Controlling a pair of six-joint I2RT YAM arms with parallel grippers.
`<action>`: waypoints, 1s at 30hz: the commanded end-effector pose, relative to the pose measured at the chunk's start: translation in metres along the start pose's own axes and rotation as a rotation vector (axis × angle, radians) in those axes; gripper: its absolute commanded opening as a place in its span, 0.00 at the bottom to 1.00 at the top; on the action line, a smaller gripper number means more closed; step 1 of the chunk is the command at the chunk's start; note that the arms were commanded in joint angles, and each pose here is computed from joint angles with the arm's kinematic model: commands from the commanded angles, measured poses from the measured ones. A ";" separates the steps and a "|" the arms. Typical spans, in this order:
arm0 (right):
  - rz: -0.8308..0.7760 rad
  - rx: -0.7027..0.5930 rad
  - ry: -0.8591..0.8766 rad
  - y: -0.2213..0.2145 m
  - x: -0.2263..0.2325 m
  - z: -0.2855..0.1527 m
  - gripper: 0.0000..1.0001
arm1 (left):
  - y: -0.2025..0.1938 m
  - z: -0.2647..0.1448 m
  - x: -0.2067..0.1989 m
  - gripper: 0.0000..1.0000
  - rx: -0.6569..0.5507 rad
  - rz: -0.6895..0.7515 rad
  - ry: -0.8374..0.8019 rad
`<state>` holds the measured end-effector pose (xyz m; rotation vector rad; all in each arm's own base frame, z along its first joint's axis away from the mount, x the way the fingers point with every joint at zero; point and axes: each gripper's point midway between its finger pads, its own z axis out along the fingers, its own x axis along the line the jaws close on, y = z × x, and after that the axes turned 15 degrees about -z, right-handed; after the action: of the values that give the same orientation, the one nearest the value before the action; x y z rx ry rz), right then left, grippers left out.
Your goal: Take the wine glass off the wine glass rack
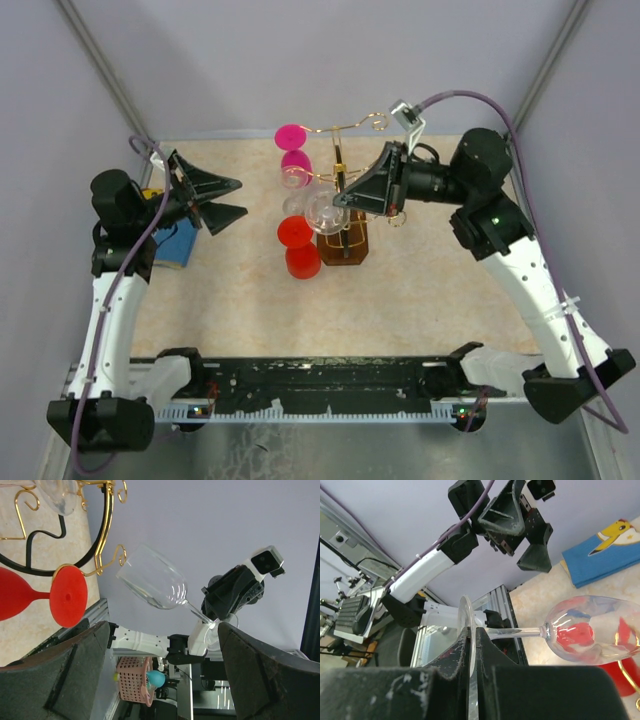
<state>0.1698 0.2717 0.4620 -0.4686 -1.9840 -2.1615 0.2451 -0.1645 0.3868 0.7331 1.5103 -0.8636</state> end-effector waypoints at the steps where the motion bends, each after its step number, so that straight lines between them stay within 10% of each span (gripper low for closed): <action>1: -0.176 -0.067 0.053 0.040 0.017 0.015 0.00 | -0.018 -0.003 -0.029 0.95 0.048 0.026 -0.064; 30: -0.277 0.020 0.261 0.051 0.031 0.113 0.00 | 0.005 0.016 0.001 1.00 0.037 -0.160 -0.015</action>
<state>0.1864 0.3780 0.4966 -0.0976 -2.0223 -2.1091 0.2542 -0.1738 0.3901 0.6440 1.5534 -1.0002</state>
